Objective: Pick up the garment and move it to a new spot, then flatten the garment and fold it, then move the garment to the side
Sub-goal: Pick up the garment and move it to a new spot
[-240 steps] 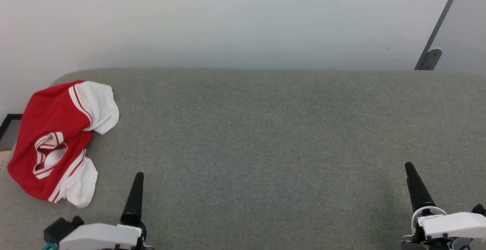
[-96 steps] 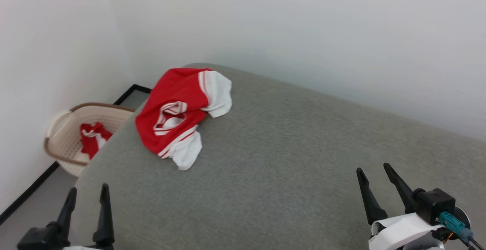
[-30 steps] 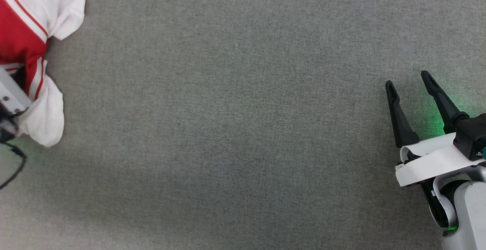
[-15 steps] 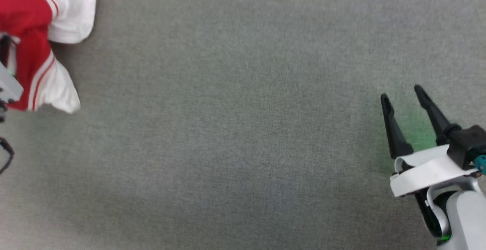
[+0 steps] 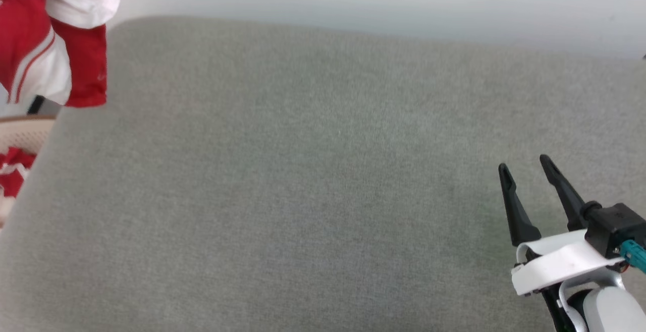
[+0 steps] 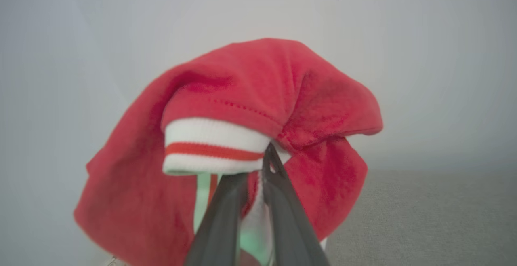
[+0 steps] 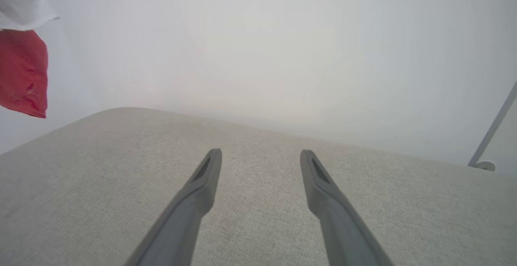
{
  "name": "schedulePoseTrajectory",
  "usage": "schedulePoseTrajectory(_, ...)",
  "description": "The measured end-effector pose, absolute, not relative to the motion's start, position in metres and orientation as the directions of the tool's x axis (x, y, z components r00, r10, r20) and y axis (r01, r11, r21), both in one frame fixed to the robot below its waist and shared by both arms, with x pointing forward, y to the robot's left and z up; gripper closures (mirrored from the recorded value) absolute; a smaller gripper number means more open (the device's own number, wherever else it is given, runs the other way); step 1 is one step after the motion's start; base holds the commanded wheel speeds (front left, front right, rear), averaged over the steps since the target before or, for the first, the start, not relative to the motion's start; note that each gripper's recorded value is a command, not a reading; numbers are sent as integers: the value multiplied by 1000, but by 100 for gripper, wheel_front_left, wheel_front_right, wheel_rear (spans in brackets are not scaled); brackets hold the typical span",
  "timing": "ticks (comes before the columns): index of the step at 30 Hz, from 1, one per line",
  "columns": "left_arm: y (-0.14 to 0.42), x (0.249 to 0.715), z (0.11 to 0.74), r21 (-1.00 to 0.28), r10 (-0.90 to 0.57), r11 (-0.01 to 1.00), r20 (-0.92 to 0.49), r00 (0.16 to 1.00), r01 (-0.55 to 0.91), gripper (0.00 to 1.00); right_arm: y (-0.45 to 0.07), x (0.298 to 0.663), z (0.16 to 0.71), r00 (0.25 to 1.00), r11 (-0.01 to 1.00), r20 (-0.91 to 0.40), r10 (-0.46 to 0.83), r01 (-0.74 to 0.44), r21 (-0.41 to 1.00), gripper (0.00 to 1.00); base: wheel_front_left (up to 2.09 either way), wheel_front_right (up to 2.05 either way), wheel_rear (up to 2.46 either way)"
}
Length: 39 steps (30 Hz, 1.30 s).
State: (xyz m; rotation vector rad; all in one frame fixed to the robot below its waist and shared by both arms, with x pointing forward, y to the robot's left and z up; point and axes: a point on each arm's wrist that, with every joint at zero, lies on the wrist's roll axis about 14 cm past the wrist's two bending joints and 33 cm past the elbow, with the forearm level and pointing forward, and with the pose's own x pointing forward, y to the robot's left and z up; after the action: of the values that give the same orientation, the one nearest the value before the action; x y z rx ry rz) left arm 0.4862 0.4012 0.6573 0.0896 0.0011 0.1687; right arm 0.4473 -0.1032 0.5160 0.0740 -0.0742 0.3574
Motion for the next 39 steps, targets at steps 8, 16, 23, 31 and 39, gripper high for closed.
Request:
schedulePoseTrajectory(8,375,457,724,130,100,985,95,990,-112,100,-112,428,552,932,942,171,321,-332,41,0,0,0,0)
schedulePoseTrajectory(16,313,452,741,150,-32,989,98,995,17,100,-147,418,563,951,969,201,234,-244,28,0,0,0,0)
schedulePoseTrajectory(23,236,460,733,171,-200,968,69,977,186,100,-188,409,565,970,991,208,126,-134,25,0,0,0,0)
schedulePoseTrajectory(31,138,472,709,145,-424,897,14,906,418,100,-238,391,559,979,1000,201,-21,18,16,0,0,0,0)
schedulePoseTrajectory(39,47,471,668,86,-609,785,-73,790,613,100,-271,373,547,975,991,175,-137,135,23,0,0,0,0)
